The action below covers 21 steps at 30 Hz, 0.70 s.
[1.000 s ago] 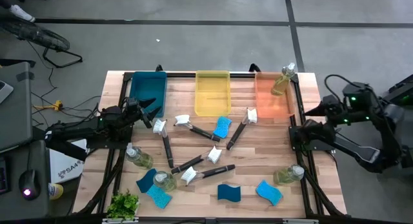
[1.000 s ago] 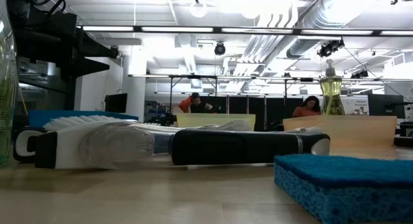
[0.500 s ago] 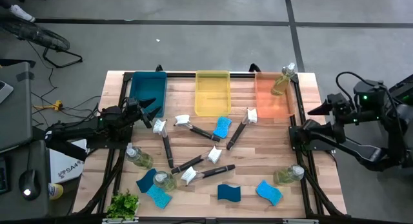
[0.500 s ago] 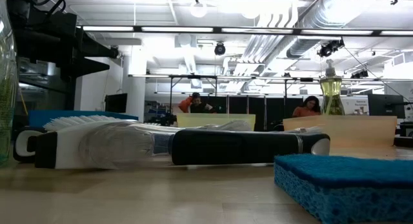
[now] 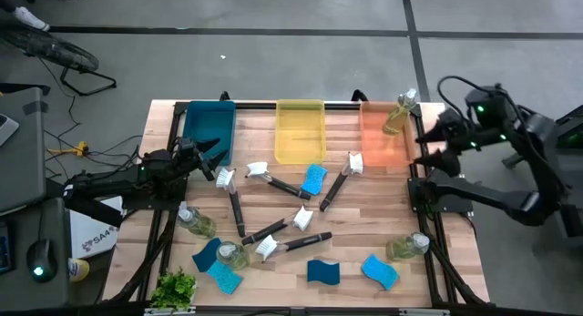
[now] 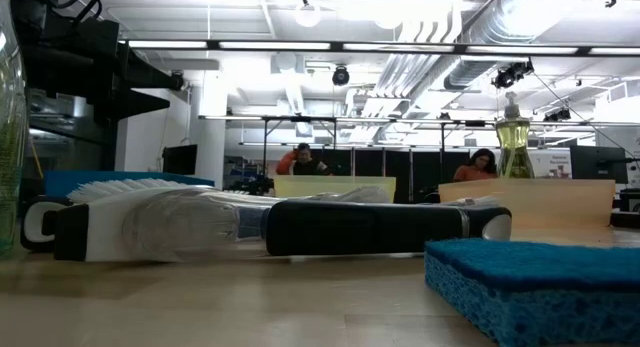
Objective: Pick & Place Kitchen Sink Supplies
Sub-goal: Put the green dishwashing liquid dispenser into the orange bin
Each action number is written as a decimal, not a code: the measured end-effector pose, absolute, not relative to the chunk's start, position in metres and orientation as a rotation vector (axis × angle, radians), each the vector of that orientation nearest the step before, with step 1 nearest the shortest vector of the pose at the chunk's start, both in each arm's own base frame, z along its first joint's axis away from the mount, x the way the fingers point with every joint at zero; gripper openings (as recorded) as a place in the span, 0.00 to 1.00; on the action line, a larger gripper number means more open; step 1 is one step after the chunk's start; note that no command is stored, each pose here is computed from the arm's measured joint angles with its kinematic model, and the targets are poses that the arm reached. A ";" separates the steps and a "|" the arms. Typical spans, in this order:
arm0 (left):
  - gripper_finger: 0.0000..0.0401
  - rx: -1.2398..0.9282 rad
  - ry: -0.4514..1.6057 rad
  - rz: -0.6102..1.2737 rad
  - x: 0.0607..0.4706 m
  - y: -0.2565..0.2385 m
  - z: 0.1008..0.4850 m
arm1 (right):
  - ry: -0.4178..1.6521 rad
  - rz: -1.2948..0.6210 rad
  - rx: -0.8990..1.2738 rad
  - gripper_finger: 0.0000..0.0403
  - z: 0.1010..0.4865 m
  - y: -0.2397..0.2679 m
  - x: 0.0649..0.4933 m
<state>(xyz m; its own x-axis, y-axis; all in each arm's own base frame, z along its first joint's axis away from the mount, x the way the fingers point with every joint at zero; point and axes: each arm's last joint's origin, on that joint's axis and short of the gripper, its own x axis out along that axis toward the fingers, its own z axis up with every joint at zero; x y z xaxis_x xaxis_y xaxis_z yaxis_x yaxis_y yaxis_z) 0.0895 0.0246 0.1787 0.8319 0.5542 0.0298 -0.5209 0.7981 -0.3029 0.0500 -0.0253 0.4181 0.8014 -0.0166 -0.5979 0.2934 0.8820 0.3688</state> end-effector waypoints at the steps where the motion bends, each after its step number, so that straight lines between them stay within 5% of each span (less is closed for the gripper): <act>1: 0.70 -0.290 -0.120 0.578 0.089 0.025 0.179 | 0.622 -0.172 0.460 0.93 0.419 -0.030 0.056; 13: 0.70 -0.290 -0.119 0.578 0.089 0.025 0.179 | 0.714 -0.166 0.355 0.93 0.418 -0.033 0.123; 21: 0.70 -0.290 -0.120 0.578 0.089 0.025 0.179 | 0.826 -0.207 0.547 0.93 0.409 -0.004 0.138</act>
<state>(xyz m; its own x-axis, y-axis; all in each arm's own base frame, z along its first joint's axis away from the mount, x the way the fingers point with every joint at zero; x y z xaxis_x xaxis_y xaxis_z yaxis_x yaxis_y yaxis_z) 0.0894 0.0246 0.1788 0.8320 0.5539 0.0305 -0.5203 0.7983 -0.3032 0.1378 -0.0044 0.4088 0.6675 0.0339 -0.7439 0.3810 0.8428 0.3802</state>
